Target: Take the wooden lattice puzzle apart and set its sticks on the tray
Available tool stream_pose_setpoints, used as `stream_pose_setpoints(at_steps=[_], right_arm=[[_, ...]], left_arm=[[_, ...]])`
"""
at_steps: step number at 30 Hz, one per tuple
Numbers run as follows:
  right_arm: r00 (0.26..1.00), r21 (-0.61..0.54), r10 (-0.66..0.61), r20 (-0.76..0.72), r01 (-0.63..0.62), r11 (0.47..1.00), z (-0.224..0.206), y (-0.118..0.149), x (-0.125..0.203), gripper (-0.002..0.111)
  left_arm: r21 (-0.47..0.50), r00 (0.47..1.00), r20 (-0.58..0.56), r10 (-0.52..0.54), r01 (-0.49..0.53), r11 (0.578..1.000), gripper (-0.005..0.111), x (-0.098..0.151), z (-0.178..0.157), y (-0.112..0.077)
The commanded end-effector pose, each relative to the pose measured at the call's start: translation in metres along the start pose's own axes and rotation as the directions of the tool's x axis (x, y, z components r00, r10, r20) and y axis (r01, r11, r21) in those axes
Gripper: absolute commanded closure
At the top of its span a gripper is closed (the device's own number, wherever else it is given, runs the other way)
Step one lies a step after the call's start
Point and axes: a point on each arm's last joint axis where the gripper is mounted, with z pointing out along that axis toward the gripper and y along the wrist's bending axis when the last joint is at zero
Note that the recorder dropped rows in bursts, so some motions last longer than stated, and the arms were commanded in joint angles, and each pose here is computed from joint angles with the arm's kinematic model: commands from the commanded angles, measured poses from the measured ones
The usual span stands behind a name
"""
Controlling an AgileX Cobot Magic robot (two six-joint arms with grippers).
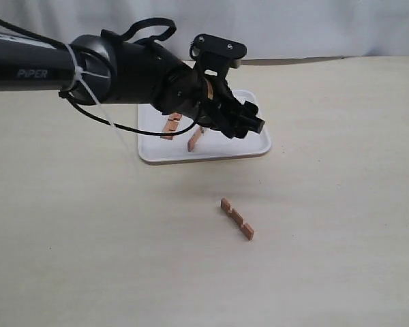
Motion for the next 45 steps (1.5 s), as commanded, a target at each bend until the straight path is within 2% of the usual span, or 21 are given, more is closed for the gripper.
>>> stream_pose_setpoints(at_steps=[1,6,8,10,15,18,21,29,35,41,45], right_arm=[[1.000,-0.003,-0.004,0.004,0.004,1.000,0.000,0.000,0.000,0.104],[1.000,-0.003,-0.004,0.004,0.004,1.000,0.000,0.000,0.000,0.104],[1.000,-0.003,-0.004,0.004,0.004,1.000,0.000,0.000,0.000,0.104],[1.000,-0.003,-0.004,0.004,0.004,1.000,0.000,0.000,0.000,0.104],[1.000,-0.003,-0.004,0.004,0.004,1.000,0.000,0.000,0.000,0.104],[1.000,-0.003,-0.004,0.004,0.004,1.000,0.000,0.000,0.000,0.104],[1.000,-0.003,-0.004,0.004,0.004,1.000,0.000,0.000,0.000,0.104],[1.000,-0.003,-0.004,0.004,0.004,1.000,0.000,0.000,0.000,0.104],[1.000,-0.003,-0.004,0.004,0.004,1.000,0.000,0.000,0.000,0.104],[1.000,-0.003,-0.004,0.004,0.004,1.000,0.000,0.000,0.000,0.104],[1.000,-0.003,-0.004,0.004,0.004,1.000,0.000,0.000,0.000,0.104]], left_arm=[[-0.020,0.996,0.061,-0.061,0.062,0.998,0.107,-0.010,0.016,0.023],[-0.032,0.991,0.110,-0.078,0.082,0.996,0.106,-0.013,0.024,0.041],[-0.038,0.991,0.111,-0.081,0.086,0.996,0.101,-0.012,0.026,0.045],[-0.043,0.990,0.110,-0.085,0.091,0.995,0.090,-0.011,0.027,0.049],[-0.049,0.989,0.115,-0.092,0.098,0.994,0.050,-0.012,0.026,0.054],[-0.045,0.987,0.129,-0.093,0.100,0.994,0.036,-0.013,0.026,0.053],[-0.043,0.986,0.135,-0.097,0.104,0.994,0.030,-0.014,0.026,0.053],[-0.048,0.988,0.119,-0.100,0.106,0.993,0.014,-0.015,0.024,0.053],[-0.055,0.990,0.102,-0.101,0.107,0.993,0.014,-0.018,0.016,0.053],[-0.067,0.990,0.066,-0.123,0.128,0.990,0.014,-0.032,-0.018,0.052],[-0.089,0.998,-0.030,-0.051,0.048,0.995,0.014,-0.035,-0.047,0.047]])
